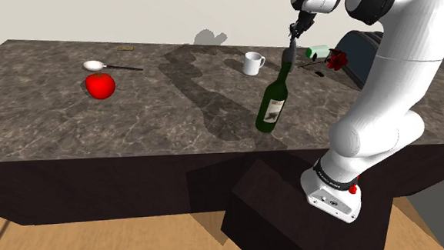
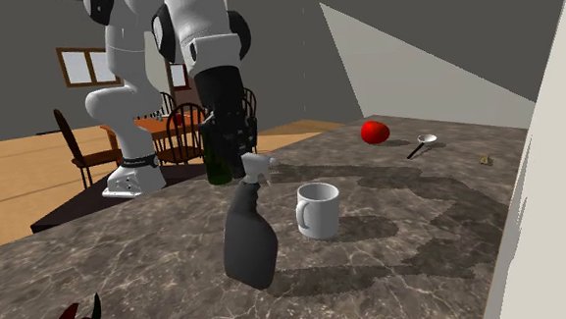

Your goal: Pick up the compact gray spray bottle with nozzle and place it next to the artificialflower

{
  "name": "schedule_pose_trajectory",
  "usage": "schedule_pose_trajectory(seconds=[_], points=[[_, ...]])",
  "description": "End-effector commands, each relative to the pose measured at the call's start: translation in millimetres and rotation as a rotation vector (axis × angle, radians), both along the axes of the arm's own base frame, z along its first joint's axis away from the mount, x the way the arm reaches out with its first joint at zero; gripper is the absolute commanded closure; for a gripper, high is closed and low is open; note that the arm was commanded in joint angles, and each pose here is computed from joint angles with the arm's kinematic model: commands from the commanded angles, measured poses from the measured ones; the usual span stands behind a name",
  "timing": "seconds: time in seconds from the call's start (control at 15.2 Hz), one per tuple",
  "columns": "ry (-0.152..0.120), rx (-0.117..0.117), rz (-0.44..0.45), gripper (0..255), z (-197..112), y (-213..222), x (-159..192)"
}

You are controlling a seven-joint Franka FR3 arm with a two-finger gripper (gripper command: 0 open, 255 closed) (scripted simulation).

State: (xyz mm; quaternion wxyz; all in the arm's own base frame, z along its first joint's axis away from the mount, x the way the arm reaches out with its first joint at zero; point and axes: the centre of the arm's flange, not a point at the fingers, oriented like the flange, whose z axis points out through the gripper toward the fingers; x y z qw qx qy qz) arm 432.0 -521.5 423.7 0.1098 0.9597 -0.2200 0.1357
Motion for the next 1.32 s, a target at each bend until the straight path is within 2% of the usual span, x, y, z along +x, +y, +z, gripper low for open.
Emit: schedule_pose_trajectory(seconds=[0.0, 0.07, 0.13, 0.46, 0.73, 1.25], points=[[0.0, 0.0, 0.0, 255, 0.1, 0.0, 0.0], [0.0, 0.0, 0.0, 255, 0.1, 0.0, 0.0], [0.0, 0.0, 0.0, 0, 0.1, 0.0, 0.0], [0.0, 0.0, 0.0, 0, 0.1, 0.0, 0.0], [0.0, 0.0, 0.0, 0, 47.1, 13.5, -10.6], [0.0, 0.0, 0.0, 0, 47.1, 13.5, -10.6]])
